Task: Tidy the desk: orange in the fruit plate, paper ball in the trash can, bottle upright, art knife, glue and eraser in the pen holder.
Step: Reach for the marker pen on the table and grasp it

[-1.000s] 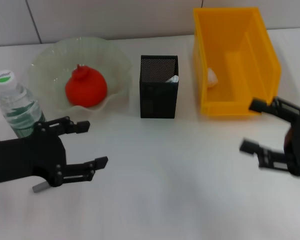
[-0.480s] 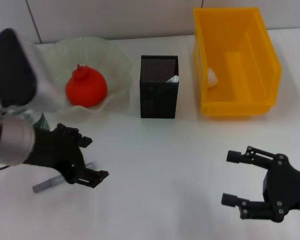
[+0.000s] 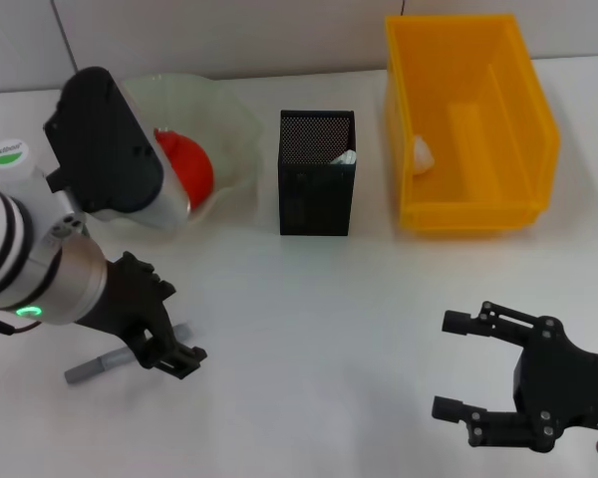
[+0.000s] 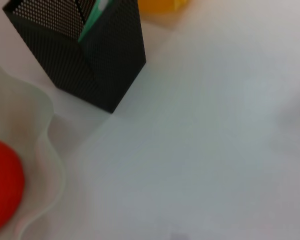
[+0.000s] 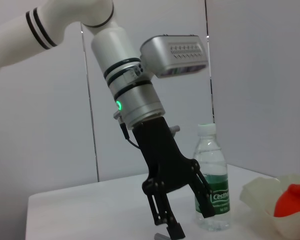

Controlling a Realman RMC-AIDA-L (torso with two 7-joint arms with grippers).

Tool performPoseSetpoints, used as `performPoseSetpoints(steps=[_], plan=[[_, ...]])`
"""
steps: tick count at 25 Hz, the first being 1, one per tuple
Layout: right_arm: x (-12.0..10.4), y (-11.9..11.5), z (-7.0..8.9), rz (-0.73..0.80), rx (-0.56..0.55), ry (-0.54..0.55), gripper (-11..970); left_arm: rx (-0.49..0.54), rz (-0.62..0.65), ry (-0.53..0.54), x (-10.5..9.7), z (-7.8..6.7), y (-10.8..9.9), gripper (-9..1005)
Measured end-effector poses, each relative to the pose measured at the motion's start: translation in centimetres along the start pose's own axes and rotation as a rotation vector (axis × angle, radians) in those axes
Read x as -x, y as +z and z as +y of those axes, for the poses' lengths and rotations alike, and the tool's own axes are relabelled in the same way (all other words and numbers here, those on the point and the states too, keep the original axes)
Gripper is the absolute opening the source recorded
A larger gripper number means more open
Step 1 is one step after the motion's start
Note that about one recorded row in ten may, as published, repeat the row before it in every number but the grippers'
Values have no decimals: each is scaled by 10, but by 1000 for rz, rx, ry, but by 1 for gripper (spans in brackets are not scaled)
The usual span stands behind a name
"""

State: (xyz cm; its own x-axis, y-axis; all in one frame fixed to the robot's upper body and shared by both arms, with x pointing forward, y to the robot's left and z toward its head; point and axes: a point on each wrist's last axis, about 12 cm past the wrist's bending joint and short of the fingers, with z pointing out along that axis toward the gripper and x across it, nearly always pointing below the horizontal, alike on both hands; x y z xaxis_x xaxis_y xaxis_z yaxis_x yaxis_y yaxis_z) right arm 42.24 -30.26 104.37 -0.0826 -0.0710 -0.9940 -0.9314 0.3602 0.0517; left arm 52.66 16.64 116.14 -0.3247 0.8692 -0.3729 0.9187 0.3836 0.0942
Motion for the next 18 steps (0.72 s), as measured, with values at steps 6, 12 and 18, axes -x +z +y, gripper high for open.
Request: performPoseSetpoints(steps=[6,12,18], plan=[[-1,7,-1,-7,18,14,839,2,21,0,0,-3,7,793],[-2,11,-2,10,40,15,839,2,43,12,-1,0,12,775],[-2,13,-3,12,46,13,840,29,86,57,-2,5,13,758]])
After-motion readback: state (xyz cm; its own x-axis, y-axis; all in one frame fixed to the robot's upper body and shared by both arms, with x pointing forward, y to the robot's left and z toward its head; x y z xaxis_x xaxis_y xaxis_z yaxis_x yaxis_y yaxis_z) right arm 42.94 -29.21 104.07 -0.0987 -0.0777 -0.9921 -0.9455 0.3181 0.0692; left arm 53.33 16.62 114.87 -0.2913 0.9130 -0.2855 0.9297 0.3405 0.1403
